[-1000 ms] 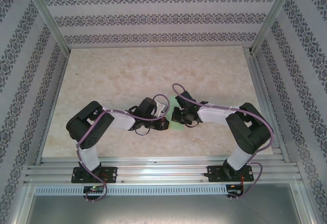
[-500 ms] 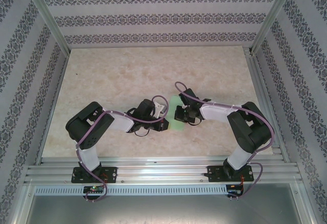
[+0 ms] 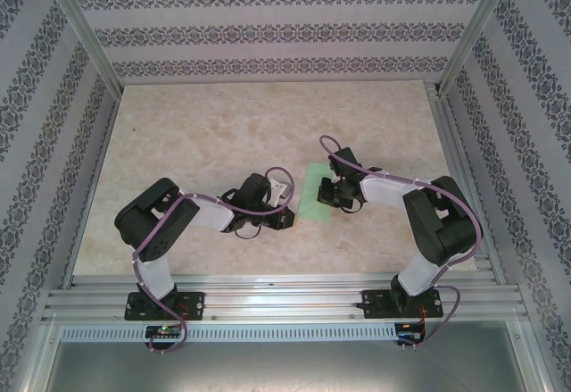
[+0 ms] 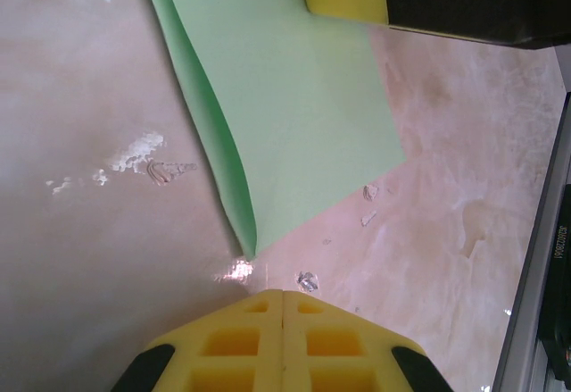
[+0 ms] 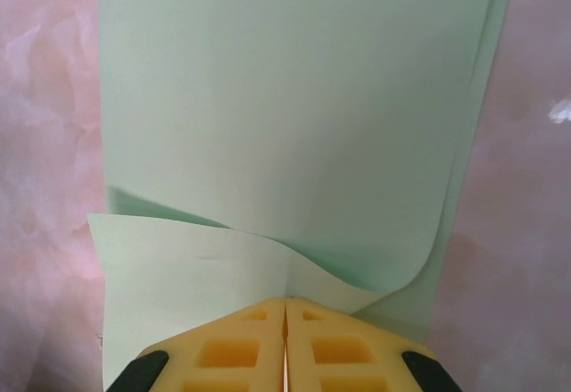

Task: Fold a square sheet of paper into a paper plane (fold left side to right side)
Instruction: Fold the triangle a second time at the center of the table.

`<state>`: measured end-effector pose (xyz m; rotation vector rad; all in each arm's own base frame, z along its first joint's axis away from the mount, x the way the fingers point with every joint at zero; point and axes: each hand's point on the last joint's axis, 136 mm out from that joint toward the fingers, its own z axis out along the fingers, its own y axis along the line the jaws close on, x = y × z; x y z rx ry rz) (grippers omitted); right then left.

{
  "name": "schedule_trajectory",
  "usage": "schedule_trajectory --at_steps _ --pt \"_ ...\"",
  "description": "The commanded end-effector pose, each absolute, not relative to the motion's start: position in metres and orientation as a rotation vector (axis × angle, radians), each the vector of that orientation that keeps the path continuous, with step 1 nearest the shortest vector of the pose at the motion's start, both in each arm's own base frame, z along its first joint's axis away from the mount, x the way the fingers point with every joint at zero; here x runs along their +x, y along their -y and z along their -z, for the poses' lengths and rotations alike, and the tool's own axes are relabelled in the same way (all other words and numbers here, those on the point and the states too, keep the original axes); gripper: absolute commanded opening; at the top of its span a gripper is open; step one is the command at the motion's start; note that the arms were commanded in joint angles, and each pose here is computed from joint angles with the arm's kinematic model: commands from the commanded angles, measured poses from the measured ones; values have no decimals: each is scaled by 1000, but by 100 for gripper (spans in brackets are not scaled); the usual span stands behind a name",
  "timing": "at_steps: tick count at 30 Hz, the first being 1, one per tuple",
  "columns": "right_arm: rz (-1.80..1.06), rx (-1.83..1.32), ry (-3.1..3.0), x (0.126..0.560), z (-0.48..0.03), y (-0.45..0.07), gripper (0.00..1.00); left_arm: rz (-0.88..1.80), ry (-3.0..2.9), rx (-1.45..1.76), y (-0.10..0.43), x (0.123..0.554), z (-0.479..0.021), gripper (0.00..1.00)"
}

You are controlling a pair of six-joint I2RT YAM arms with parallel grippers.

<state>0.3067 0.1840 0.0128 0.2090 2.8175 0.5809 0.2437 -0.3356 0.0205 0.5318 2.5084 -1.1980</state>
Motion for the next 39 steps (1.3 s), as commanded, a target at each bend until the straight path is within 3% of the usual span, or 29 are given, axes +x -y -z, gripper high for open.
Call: schedule_trajectory --at_steps 1,9,15,32,39 --pt "-555 179 -2854 300 -6 -179 9 1034 -2771 458 297 208 31 3" --pt "-635 164 -2858 288 -7 -203 9 1169 -2593 482 318 224 -38 3" --pt "-682 140 -2854 279 -10 -225 9 1201 -2539 498 333 239 -62 3" --pt "-625 118 -2876 284 -8 -221 9 1022 -2683 479 337 262 -8 2" --pt "-629 80 -2804 308 -51 -219 12 948 -2742 451 324 256 14 2"
